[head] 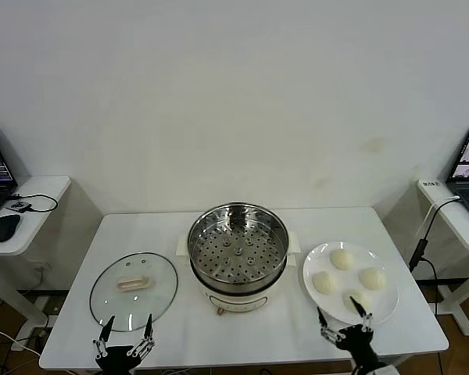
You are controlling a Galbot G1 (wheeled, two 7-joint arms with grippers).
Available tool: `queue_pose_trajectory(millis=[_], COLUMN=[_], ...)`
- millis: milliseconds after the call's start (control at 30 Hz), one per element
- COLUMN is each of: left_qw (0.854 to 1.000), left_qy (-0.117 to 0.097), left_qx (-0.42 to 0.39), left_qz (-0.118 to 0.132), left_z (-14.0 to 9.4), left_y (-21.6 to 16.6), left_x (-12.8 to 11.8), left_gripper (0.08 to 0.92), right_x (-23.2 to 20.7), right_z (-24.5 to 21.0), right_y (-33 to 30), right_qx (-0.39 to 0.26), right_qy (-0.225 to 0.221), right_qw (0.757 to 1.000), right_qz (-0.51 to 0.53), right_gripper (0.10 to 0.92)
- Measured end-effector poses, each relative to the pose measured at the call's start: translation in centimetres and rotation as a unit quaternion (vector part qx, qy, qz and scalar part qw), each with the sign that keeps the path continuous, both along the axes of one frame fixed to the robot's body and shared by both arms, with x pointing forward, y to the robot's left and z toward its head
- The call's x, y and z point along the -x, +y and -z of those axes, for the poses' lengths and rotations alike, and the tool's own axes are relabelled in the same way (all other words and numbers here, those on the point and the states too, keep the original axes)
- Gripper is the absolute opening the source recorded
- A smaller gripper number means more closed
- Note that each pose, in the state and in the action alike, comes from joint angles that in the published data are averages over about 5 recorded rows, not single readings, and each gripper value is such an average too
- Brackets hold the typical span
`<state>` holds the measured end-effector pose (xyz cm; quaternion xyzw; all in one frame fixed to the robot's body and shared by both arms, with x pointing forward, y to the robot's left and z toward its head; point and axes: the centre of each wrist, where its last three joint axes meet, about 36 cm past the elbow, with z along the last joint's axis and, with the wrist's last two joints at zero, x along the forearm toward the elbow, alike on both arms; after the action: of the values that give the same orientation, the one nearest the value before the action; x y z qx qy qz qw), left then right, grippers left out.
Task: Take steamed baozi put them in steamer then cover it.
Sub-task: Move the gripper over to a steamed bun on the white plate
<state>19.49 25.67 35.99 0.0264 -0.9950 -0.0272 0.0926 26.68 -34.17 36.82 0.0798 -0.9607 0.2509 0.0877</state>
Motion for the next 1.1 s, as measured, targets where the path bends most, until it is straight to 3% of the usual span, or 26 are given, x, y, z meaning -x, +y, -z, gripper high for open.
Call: queue_pose_trajectory(millis=[200,500,833,1100], left_qw=[1.000,0.998,0.994,0.992], left_qy=[-0.003,-0.002,0.006,0.011], left_qx=[-0.024,-0.065,-0.103,-0.122], left_qz=[0.016,0.026,0.019,0.010], left_z=[-0.1,-0.5,-0.4,-0.3], left_y=[0.1,0.2,0.5,0.9], left_x=[-0.3,-1.0,-1.0,-0.9], left_gripper=[0.823,0.823,0.823,0.823], right_x=[-3.2,-10.9,-20.7,-27.5], right_z=[-2.4,-7.4,-11.5,-12.9], right_y=[-3.6,-8.7,-11.2,-11.1], right_qx=[0.116,0.262,0.327,0.356], right_qy=[0.005,0.053,0.151,0.238], right_qw=[0.993,0.958,0.906,0.851], right_qz=[-0.029,-0.107,-0.224,-0.305], right_gripper=[0.823,0.823,0.823,0.823])
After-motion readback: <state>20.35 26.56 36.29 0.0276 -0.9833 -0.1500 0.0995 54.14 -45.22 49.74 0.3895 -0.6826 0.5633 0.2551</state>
